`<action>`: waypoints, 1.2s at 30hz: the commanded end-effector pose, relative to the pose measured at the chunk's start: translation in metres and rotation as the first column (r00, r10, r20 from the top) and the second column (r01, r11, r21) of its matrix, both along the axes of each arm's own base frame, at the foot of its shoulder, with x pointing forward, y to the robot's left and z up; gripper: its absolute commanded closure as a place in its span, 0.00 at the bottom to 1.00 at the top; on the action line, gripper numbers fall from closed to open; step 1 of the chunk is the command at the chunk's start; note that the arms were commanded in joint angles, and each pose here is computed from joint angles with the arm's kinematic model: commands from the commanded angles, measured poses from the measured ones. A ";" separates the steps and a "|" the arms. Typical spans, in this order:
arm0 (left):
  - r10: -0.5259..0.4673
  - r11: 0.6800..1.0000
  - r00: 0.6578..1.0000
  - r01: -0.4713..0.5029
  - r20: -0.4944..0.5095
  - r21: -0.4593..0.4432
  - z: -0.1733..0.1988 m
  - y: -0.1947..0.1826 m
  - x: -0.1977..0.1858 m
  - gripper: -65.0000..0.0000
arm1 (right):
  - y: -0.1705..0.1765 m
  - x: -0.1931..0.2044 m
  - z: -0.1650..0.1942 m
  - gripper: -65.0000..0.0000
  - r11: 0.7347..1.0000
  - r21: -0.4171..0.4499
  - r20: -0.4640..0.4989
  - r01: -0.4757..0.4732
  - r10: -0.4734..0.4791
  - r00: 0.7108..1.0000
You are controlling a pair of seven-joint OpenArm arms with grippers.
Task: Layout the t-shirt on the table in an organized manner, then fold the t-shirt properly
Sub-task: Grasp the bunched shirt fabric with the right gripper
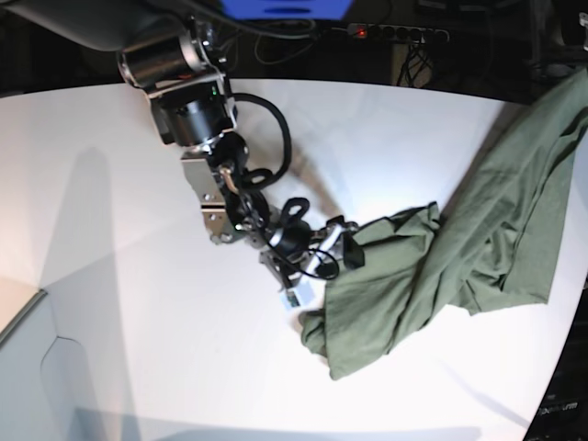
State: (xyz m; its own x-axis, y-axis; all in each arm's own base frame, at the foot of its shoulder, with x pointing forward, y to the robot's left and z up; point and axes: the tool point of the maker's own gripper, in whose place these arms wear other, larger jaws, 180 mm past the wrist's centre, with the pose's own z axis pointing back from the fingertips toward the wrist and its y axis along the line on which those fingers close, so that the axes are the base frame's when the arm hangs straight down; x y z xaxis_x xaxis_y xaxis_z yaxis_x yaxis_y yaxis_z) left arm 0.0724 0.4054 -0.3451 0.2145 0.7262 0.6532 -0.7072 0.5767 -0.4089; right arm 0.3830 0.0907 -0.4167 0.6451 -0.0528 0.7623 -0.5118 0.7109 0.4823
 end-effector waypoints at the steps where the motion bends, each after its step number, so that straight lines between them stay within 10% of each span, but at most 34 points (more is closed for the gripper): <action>1: -0.009 0.999 1.000 0.008 0.020 0.032 0.013 0.006 0.003 1.00 | 0.006 0.012 0.015 0.47 0.999 0.047 0.041 0.021 -0.023 0.999; 10: -0.060 0.998 0.998 0.059 -0.032 -0.022 0.009 0.000 0.006 1.00 | -0.001 0.001 -0.019 0.47 0.989 0.096 -0.009 0.109 -0.109 0.994; 24: -0.185 0.978 0.982 0.188 -0.046 0.085 0.037 0.018 0.025 1.00 | 0.042 -0.037 -0.028 0.47 0.996 0.051 0.060 -0.078 0.075 0.995; 36: -0.274 0.955 0.948 0.249 0.161 0.159 0.064 0.014 0.058 1.00 | 0.041 -0.011 -0.004 0.47 0.996 0.057 0.127 -0.072 0.064 0.990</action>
State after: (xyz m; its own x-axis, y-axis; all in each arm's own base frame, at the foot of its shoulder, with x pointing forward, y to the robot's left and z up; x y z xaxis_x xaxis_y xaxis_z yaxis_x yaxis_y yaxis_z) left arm 0.1300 0.4149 -0.2923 0.2678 0.5876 0.7636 -0.4571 0.7751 -0.4362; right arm 0.3538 0.1258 -0.4452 0.5971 -0.0145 0.8021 -0.6004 0.6550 0.4588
